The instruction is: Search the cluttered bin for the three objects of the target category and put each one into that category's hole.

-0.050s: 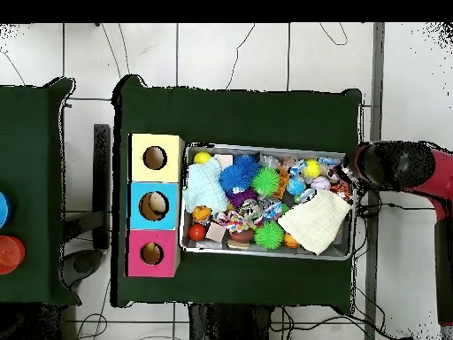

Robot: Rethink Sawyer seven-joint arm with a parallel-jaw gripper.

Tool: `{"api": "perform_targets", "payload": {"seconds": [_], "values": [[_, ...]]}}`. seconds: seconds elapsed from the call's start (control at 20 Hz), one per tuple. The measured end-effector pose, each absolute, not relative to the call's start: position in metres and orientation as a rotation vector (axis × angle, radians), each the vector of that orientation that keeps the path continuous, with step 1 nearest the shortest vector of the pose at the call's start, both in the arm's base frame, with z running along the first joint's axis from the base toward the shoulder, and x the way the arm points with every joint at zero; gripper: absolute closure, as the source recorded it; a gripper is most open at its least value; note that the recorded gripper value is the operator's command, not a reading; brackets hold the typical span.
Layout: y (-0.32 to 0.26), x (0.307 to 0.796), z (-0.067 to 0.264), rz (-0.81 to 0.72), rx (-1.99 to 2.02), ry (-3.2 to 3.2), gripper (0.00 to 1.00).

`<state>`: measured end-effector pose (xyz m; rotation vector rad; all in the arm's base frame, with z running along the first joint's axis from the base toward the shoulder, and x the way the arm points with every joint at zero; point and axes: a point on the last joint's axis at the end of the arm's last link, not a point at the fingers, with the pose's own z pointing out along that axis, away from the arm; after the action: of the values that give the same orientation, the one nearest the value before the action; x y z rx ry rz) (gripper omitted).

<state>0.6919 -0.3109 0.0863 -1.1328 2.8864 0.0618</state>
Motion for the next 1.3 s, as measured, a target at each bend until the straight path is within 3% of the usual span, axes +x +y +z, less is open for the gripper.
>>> {"api": "perform_targets", "payload": {"seconds": [0.45, 1.3], "values": [[-0.326, 0.683, 0.078, 0.014, -1.123, 2.87, 0.0], [-0.33, 0.654, 0.011, 0.071, -1.099, 2.853, 0.0]]}}
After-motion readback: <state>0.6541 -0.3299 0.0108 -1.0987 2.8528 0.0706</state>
